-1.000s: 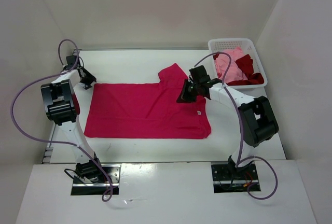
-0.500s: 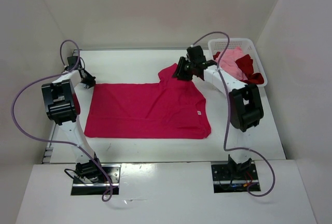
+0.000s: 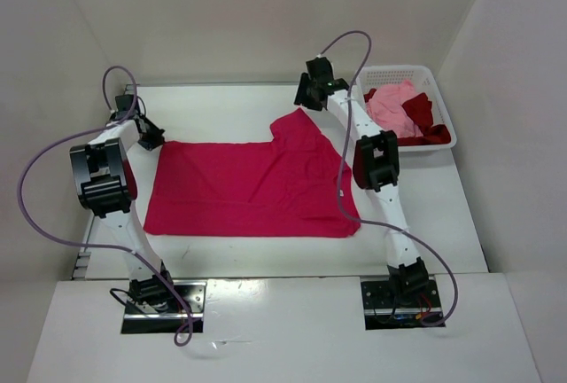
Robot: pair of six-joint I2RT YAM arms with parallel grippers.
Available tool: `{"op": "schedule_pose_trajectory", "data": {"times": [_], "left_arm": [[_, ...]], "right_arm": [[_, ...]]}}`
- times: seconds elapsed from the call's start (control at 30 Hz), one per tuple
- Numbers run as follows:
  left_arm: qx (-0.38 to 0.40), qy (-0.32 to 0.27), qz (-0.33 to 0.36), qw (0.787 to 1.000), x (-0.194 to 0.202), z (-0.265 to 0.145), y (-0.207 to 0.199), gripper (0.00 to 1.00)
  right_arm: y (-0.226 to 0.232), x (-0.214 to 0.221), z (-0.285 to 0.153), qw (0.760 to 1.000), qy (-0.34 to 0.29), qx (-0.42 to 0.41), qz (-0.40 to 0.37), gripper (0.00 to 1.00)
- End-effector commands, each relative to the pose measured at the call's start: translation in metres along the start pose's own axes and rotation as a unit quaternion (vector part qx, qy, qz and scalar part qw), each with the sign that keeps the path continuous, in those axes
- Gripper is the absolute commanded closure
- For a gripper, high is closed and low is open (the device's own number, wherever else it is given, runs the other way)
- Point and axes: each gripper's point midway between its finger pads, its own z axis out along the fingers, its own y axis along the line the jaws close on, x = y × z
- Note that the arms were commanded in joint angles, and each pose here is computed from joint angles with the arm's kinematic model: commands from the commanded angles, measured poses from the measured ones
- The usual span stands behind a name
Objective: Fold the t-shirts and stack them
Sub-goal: Grap the side of the flattened tshirt furthest away from the robot with both arms
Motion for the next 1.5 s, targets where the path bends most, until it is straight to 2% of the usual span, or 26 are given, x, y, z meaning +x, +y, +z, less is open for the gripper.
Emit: {"op": "schedule_pose_trajectory", "data": {"times": [0.0, 0.07, 0.33, 0.43, 0.53, 0.57, 0.63, 0.77, 0.8, 0.97, 1.0, 1.07, 1.1, 1.2, 1.27, 1.33, 1.4, 1.47], "left_arm": [[0.033, -0.034, 0.007, 0.999, -0.020, -0.025, -0.021, 1.00], [0.030, -0.030, 0.007, 0.999, -0.015, -0.022, -0.018, 1.00], [0.030, -0.030, 0.007, 0.999, -0.014, -0.024, -0.017, 1.00], [0.033, -0.034, 0.007, 0.999, -0.016, -0.028, -0.019, 1.00], [0.035, -0.037, 0.008, 0.999, -0.018, -0.031, -0.021, 1.00], [0.035, -0.038, 0.008, 0.999, -0.018, -0.031, -0.021, 1.00], [0.035, -0.038, 0.008, 0.999, -0.017, -0.033, -0.020, 1.00], [0.032, -0.033, 0.003, 0.999, -0.013, -0.032, -0.018, 1.00], [0.037, -0.030, 0.003, 0.999, -0.012, -0.032, -0.019, 1.00], [0.044, -0.029, 0.011, 0.999, -0.007, -0.032, -0.028, 1.00], [0.044, -0.029, 0.011, 0.999, -0.007, -0.032, -0.028, 1.00], [0.046, -0.027, 0.015, 0.998, -0.004, -0.032, -0.031, 1.00], [0.046, -0.027, 0.015, 0.998, -0.004, -0.032, -0.031, 1.00], [0.046, -0.027, 0.015, 0.998, -0.004, -0.032, -0.031, 1.00], [0.046, -0.027, 0.015, 0.998, -0.005, -0.036, -0.032, 1.00], [0.049, -0.032, 0.020, 0.998, -0.007, -0.040, -0.034, 1.00], [0.050, -0.032, 0.020, 0.998, -0.006, -0.046, -0.033, 1.00], [0.055, -0.029, 0.021, 0.998, 0.001, -0.052, -0.031, 1.00]], "right_arm": [[-0.016, 0.002, 0.008, 0.998, 0.012, 0.051, -0.030, 0.47], [-0.013, -0.007, 0.019, 0.998, -0.007, 0.046, -0.035, 0.47], [-0.014, 0.019, 0.034, 0.998, 0.025, 0.040, -0.053, 0.50], [-0.014, 0.023, 0.038, 0.998, 0.028, 0.036, -0.052, 0.57], [-0.009, 0.019, 0.040, 0.998, 0.020, 0.026, -0.052, 0.57], [-0.009, 0.019, 0.040, 0.998, 0.020, 0.026, -0.052, 0.50], [-0.008, 0.016, 0.040, 0.998, 0.014, 0.023, -0.056, 0.46], [-0.010, 0.031, 0.051, 0.998, 0.033, 0.013, -0.056, 0.46], [-0.010, 0.031, 0.051, 0.998, 0.033, 0.013, -0.056, 0.51], [-0.004, 0.029, 0.054, 0.998, 0.026, -0.002, -0.051, 0.49], [-0.004, 0.029, 0.054, 0.998, 0.026, -0.002, -0.051, 0.58], [-0.001, 0.026, 0.053, 0.999, 0.022, -0.004, -0.045, 0.68], [-0.004, 0.030, 0.056, 0.999, 0.026, -0.002, -0.045, 0.81], [0.009, 0.008, 0.037, 0.999, 0.005, -0.013, -0.040, 0.95], [0.015, -0.007, 0.016, 0.999, -0.003, -0.012, -0.045, 0.98], [0.029, -0.034, -0.024, 0.998, -0.023, -0.023, -0.049, 0.99], [0.036, -0.047, -0.064, 0.998, -0.012, -0.037, -0.047, 0.99], [0.031, -0.029, -0.075, 0.998, 0.029, -0.033, -0.052, 0.99]]}}
